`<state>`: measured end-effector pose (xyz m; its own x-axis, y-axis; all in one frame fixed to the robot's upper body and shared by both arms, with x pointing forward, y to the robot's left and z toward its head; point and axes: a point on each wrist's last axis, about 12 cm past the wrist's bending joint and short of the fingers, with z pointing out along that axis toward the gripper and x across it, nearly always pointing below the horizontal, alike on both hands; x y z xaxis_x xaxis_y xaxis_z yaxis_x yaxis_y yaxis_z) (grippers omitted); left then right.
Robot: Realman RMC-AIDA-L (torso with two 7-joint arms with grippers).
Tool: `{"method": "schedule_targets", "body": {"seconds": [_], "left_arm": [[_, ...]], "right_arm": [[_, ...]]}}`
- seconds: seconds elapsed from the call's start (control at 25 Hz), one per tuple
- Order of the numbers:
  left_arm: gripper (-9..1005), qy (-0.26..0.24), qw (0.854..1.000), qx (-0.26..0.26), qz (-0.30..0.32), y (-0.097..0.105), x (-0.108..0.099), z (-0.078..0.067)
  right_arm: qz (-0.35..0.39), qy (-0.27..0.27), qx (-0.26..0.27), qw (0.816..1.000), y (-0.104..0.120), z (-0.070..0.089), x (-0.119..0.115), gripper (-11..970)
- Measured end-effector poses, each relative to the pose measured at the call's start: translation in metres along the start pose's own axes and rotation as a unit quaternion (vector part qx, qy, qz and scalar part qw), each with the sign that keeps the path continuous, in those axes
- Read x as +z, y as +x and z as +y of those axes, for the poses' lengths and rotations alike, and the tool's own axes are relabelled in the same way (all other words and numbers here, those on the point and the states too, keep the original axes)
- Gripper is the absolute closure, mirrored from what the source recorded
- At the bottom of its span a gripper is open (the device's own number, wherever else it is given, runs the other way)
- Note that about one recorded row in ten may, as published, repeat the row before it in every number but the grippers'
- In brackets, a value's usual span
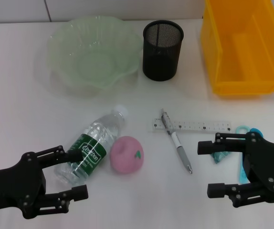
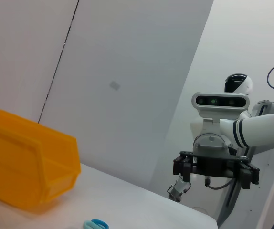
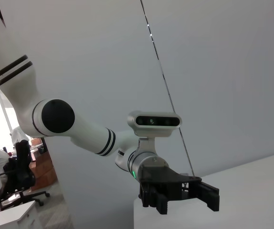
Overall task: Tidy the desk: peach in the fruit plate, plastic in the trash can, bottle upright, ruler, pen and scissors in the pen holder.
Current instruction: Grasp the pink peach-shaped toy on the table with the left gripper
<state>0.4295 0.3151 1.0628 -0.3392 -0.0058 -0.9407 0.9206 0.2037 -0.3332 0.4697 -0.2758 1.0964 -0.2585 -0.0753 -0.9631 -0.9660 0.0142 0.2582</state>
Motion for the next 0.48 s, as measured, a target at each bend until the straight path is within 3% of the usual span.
{"method": "schedule_targets", "body": {"seconds": [0.48], "left_arm": [[195,0.001,1.0,-0.011,0.0,-0.0033,0.0015,0.0028]], "right_arm": [[0.002,0.0,-0.003,1.0,-0.0013,-0.0028,0.0041,170]]}}
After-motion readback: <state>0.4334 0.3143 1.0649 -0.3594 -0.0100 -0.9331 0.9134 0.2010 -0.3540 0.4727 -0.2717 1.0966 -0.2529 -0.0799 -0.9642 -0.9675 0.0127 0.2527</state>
